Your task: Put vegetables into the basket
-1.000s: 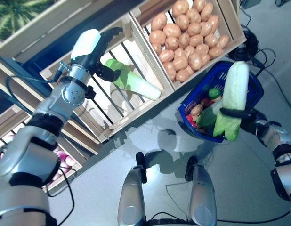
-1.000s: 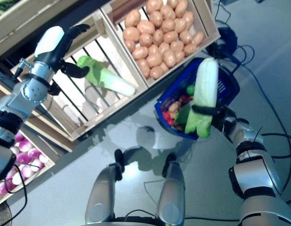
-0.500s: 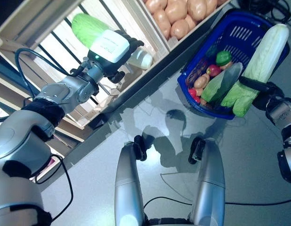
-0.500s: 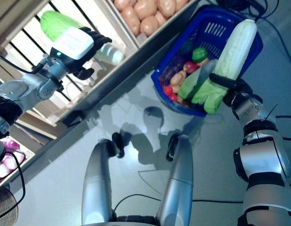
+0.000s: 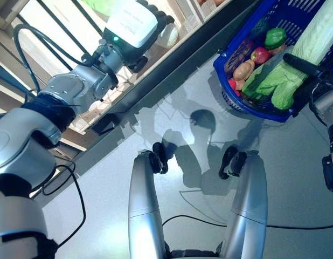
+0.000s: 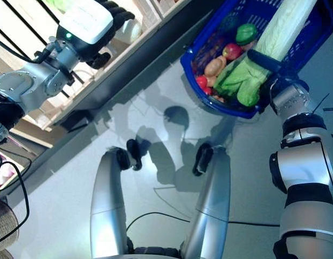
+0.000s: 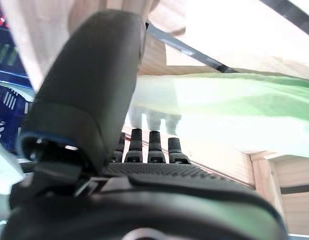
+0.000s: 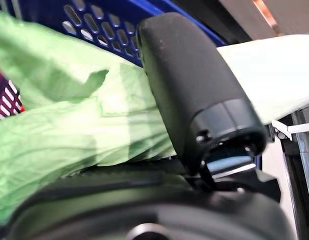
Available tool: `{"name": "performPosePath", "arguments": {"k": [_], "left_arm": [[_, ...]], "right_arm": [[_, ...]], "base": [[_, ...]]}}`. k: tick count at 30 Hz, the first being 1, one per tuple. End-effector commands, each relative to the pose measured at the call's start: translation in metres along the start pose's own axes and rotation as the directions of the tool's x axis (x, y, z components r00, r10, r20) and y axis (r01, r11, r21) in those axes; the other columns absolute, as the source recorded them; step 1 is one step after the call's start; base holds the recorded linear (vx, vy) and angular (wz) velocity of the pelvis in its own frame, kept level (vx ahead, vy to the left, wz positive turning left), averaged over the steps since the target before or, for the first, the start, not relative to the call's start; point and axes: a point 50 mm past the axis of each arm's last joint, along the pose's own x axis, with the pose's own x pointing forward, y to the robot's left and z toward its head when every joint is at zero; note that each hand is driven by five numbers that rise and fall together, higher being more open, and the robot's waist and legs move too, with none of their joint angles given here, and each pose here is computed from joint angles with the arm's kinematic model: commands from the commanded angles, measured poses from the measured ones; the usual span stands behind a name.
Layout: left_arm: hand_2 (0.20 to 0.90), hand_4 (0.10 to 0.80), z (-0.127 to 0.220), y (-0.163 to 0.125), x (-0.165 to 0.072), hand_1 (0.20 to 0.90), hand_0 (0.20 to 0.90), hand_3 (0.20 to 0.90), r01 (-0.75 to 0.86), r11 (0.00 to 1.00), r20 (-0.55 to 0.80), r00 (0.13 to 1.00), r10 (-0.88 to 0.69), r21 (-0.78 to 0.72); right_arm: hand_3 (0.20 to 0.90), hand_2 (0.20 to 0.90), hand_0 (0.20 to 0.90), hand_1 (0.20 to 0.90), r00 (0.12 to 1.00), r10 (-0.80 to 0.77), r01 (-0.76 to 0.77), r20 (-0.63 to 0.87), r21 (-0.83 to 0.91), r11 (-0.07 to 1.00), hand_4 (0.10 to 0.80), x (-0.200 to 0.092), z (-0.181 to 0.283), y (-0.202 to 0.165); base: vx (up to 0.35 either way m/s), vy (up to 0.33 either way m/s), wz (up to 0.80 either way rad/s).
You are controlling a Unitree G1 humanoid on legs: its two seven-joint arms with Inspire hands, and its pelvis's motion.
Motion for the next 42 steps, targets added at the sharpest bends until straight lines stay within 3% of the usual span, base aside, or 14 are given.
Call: {"name": "performPosePath", "arguments": {"k": [1,7,11,21,29,34,35,42], "left_arm": [[0.900,0.800,-0.044,0.067,0.011,0.900,0.900,0.900,-0.245,0.963,-0.176,0.949,0.262,0.117],[0.900,0.800,-0.059,0.071,0.004,0.900,0.900,0.900,-0.298,0.935,-0.233,0.911,0.339,0.194],[0.900,0.800,-0.061,0.069,0.004,0.900,0.900,0.900,-0.260,0.945,-0.247,0.919,0.306,0.200],[0.900,0.800,-0.075,0.048,-0.001,0.900,0.900,0.900,-0.027,0.989,-0.421,0.903,0.086,0.144],[0.900,0.800,-0.070,0.032,-0.003,0.900,0.900,0.900,0.045,0.996,-0.414,0.910,-0.009,0.077],[0.900,0.800,-0.075,0.026,-0.006,0.900,0.900,0.900,0.135,0.991,-0.475,0.872,-0.117,0.005],[0.300,0.400,-0.078,0.023,-0.009,0.300,0.300,0.300,0.146,0.989,-0.495,0.856,-0.146,-0.038],[0.300,0.400,-0.082,0.021,-0.014,0.300,0.300,0.300,-0.016,0.987,-0.543,0.836,-0.074,-0.158]], "right_arm": [[0.900,0.900,0.900,0.900,0.989,0.086,-0.058,0.124,-0.212,0.975,0.800,-0.006,0.043,0.022],[0.900,0.900,0.900,0.900,0.973,0.216,-0.162,0.074,-0.442,0.882,0.800,-0.007,0.040,0.044],[0.900,0.900,0.900,0.900,0.961,0.264,-0.199,0.078,-0.468,0.861,0.800,-0.007,0.040,0.055],[0.900,0.900,0.900,0.900,0.888,0.399,-0.319,0.227,-0.320,0.892,0.800,-0.017,0.043,0.087],[0.900,0.900,0.900,0.900,0.812,0.453,-0.392,0.369,-0.231,0.891,0.800,-0.035,0.034,0.102],[0.900,0.900,0.900,0.900,0.763,0.467,-0.427,0.448,-0.193,0.883,0.800,-0.047,0.039,0.107],[0.900,0.900,0.900,0.900,0.752,0.463,-0.427,0.469,-0.189,0.884,0.800,-0.049,0.041,0.107],[0.900,0.900,0.900,0.900,0.755,0.414,-0.408,0.509,-0.129,0.904,0.800,-0.052,0.044,0.104]], "base": [[0.000,0.000,0.00],[0.034,-0.009,-0.02],[0.035,0.015,-0.08],[0.005,0.037,-0.01],[0.006,0.049,-0.10],[-0.005,0.009,-0.06],[0.000,0.000,0.00],[-0.004,-0.004,-0.04]]}}
